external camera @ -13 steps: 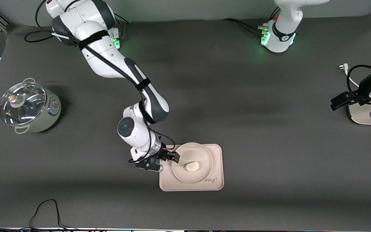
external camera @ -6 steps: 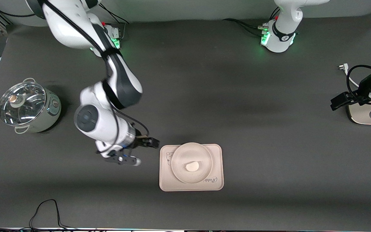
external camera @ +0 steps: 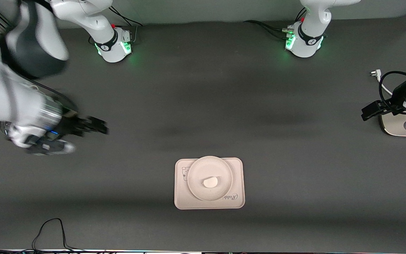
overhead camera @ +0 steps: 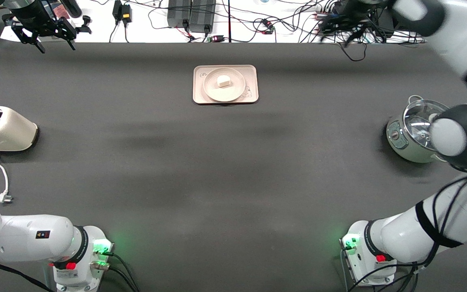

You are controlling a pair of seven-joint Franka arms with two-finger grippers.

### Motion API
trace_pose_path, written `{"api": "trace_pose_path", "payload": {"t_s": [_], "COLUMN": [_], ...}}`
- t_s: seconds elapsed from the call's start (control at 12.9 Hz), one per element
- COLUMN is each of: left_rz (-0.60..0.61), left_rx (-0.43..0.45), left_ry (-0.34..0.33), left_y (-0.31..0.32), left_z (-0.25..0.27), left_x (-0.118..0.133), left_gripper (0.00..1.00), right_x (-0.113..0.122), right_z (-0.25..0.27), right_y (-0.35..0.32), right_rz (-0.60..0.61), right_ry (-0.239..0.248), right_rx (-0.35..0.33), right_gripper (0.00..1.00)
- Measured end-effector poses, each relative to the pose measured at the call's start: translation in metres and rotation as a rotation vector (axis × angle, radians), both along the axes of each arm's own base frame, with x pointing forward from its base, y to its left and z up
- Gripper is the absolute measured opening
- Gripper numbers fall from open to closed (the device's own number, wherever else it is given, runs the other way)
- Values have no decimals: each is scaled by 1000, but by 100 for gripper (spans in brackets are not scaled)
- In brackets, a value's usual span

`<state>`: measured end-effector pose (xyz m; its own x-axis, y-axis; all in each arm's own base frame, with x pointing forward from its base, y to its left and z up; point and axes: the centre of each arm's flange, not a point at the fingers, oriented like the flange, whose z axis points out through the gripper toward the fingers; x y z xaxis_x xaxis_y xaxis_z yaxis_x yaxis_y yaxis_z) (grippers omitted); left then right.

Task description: Place bun in plate and plate on tray

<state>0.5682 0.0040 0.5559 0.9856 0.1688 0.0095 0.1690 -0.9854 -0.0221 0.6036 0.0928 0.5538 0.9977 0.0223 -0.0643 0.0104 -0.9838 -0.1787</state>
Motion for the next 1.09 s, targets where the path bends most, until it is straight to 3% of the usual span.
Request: {"api": "trace_pose_path", "payload": {"t_s": [0.39,1.09], "left_rz": [0,-14], "left_rx": [1,11], "left_ry": [-15,-43], "left_y": [0,3], "left_z": [10,33], "left_x": [-4,-24], "left_gripper": [100,100], "right_x": [-43,-44], "right_z": [53,48], "right_y": [-58,-97], "right_rz": [40,-9], "right_ry": [-28,-12], "right_rx": [-119,-177], "right_gripper": [100,100]}}
